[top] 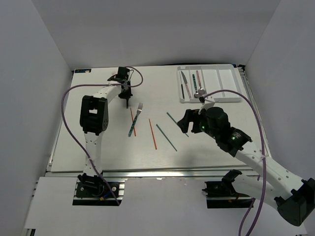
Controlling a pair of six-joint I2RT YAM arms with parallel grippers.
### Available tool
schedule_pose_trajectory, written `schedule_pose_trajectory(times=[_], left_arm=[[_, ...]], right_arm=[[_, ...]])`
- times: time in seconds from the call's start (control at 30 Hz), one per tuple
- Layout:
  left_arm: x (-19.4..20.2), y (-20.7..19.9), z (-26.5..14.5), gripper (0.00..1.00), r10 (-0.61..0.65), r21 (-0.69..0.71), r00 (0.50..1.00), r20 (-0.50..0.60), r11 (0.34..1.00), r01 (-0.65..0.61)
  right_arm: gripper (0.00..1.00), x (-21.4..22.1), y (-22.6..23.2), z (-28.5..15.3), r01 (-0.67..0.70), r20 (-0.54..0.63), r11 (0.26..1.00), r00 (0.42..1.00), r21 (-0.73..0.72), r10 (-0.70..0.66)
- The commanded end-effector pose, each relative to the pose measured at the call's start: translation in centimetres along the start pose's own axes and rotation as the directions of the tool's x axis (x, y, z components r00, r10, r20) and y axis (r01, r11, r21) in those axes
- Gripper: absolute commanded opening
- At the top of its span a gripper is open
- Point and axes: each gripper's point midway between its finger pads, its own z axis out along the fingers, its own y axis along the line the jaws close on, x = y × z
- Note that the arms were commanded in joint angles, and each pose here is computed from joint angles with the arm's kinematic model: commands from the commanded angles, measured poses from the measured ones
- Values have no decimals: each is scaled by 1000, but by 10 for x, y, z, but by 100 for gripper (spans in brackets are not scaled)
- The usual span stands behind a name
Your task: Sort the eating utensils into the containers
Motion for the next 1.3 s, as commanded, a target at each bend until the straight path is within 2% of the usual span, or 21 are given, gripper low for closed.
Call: schedule_pose_trajectory(times=[0.0,0.07,0.1,0.17,0.2,0.23,0.27,0.3,0.33,0.37,0.4,0.43,0.47,0.67,0.8,0.9,1.0,1.27], left_arm=[[0,-3,-15,0,-24,-31,1000,-12,999,23],[-22,-11,-37,0,-55,19,996,75,998,53],[-47,-22,-72,0,-88,90,984,152,993,75],[-46,-31,-97,0,-126,174,974,189,980,93],[-60,-42,-115,0,-153,253,955,255,963,86],[-68,-63,-159,0,-193,400,940,282,914,68],[-45,-69,-160,0,-210,455,947,241,887,81],[-54,-80,-180,0,-238,529,926,292,847,51],[-31,-92,-201,0,-273,624,932,236,778,70],[-27,-97,-214,0,-302,670,924,234,739,72],[-35,-106,-235,0,-363,737,895,257,673,61],[-31,-111,-258,0,-369,770,887,276,638,26],[-9,-118,-259,0,-352,791,905,238,611,29],[15,-130,-320,0,-383,874,887,257,484,-44],[33,-140,-336,0,-367,893,900,236,447,-52],[43,-152,-351,0,-361,922,907,217,382,-68],[48,-158,-355,0,-348,923,911,220,378,-78],[57,-162,-345,0,-333,914,919,210,401,-63]], right_arm=[[89,-13,4,3,-39,79,999,996,-18,40],[89,-7,6,9,-48,63,998,997,-44,51],[89,-14,13,10,-53,91,995,994,-81,60],[89,-15,21,11,-102,99,986,988,-135,116],[88,-22,27,10,-117,124,979,982,-169,139],[88,-34,37,5,-120,167,966,973,-228,160],[88,-36,40,4,-134,170,958,969,-252,181],[88,-41,43,3,-167,175,948,960,-270,219],[87,-49,49,2,-175,187,939,953,-297,237],[87,-53,52,2,-184,188,933,950,-310,250],[86,-57,56,3,-202,184,924,945,-325,271],[85,-56,60,9,-205,162,919,949,-335,271],[84,-66,65,9,-206,171,914,945,-351,279],[82,-86,83,28,-219,133,897,948,-384,288],[81,-101,95,37,-227,131,887,945,-401,301],[79,-92,96,64,-233,77,909,958,-347,275],[77,-89,100,77,-233,60,908,961,-349,269],[75,-109,106,84,-214,102,918,960,-333,261]])
